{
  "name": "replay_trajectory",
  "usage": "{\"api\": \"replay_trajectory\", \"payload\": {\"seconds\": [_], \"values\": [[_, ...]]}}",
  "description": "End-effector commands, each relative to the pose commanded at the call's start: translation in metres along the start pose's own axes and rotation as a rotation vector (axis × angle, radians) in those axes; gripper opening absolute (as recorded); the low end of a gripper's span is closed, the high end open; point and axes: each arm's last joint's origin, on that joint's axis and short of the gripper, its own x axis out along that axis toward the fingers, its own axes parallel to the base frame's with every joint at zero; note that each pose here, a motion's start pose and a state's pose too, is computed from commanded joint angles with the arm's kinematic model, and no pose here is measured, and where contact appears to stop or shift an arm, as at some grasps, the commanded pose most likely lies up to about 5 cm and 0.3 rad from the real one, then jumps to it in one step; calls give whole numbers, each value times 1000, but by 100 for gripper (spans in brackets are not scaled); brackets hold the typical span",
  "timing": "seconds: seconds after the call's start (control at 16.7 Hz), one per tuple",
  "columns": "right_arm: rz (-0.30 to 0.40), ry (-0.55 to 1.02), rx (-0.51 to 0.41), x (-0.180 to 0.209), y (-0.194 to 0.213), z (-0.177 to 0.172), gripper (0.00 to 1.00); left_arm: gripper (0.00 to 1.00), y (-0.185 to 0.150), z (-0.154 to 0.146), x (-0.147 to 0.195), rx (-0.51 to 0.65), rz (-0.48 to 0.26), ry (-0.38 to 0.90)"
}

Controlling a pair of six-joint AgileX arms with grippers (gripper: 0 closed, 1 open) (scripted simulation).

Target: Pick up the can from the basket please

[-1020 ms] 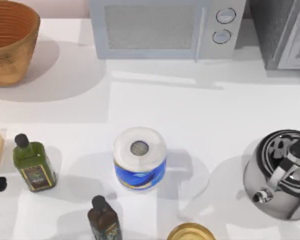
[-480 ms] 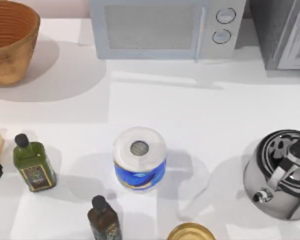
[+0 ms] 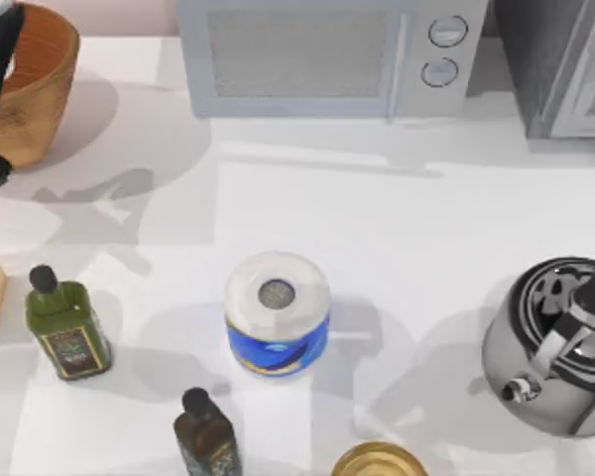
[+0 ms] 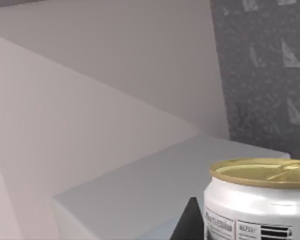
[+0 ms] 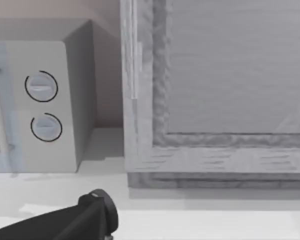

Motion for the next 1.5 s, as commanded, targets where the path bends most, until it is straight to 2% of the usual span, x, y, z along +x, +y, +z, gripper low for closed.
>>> {"api": "replay_trajectory", "payload": {"seconds": [0.18,0.42,0.6,0.78,0.9,1.08,1.38,1.5], "values": [[0,0,0,0,0,0,100,0,39,-24,58,3,-217,-13],[0,0,0,0,0,0,100,0,67,-108,127,-40,-500,-16],[0,0,0,0,0,0,100,0,64,-187,157,-91,-677,-13],[0,0,0,0,0,0,100,0,43,-255,169,-154,-813,1],[0,0,0,0,0,0,100,0,24,-286,170,-196,-886,13],[0,0,0,0,0,0,100,0,-1,-311,168,-244,-959,29],[0,0,0,0,0,0,100,0,-4,-313,167,-250,-966,32],[0,0,0,0,0,0,100,15,-4,-313,167,-250,-966,32]]}}
